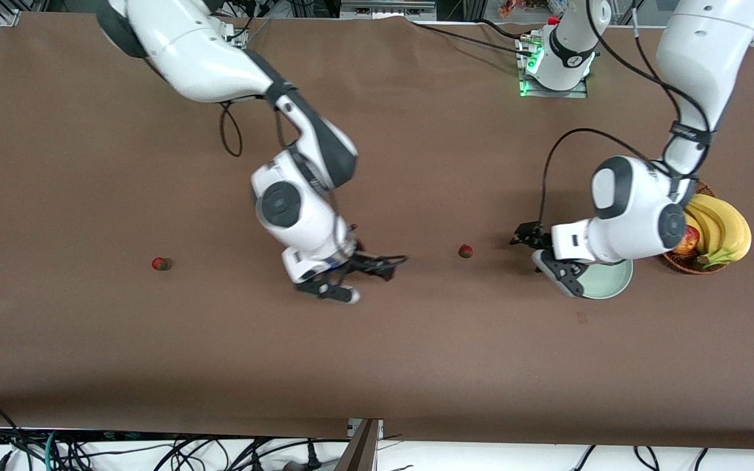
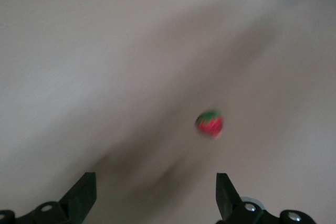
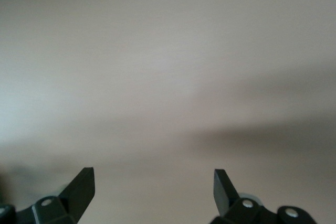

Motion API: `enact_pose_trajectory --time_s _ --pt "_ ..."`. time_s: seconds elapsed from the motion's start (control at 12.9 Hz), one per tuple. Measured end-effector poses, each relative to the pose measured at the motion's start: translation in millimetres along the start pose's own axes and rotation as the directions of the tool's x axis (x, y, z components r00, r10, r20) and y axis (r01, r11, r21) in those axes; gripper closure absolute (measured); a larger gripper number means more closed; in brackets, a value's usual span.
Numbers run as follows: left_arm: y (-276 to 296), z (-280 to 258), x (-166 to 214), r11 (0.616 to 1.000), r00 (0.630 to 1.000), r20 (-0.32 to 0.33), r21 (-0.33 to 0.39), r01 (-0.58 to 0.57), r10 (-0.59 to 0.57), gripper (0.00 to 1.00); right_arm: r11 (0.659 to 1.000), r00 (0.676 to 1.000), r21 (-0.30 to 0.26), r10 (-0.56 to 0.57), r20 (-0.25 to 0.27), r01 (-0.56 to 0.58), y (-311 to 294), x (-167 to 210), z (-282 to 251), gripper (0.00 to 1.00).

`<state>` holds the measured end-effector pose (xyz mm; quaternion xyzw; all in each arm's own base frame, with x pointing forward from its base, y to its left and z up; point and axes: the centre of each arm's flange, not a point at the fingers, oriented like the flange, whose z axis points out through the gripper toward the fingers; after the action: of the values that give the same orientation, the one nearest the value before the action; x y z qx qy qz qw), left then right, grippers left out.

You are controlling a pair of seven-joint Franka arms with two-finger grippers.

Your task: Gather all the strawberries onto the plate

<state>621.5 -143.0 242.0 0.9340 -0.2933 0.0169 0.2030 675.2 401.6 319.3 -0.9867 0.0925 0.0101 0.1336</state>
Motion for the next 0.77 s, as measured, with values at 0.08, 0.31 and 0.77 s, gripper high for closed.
enact_pose_trajectory --time_s 0.08,0.31,0.77 --pt "13 11 7 1.0 1.0 -0.007 0.007 0.029 -0.029 0.0 0.998 0.998 -0.042 -0.036 0.049 0.038 31 16 -8 0.0" --pt "68 53 25 0.984 0.983 -0.054 0.037 0.177 -0.175 0.0 0.975 0.958 -0.119 -0.153 0.243 0.186 151 62 -20 0.0" --pt "88 111 -12 0.968 0.97 -0.079 0.086 0.236 -0.229 0.0 0.837 0.812 -0.208 -0.381 0.442 0.506 379 108 4 0.0"
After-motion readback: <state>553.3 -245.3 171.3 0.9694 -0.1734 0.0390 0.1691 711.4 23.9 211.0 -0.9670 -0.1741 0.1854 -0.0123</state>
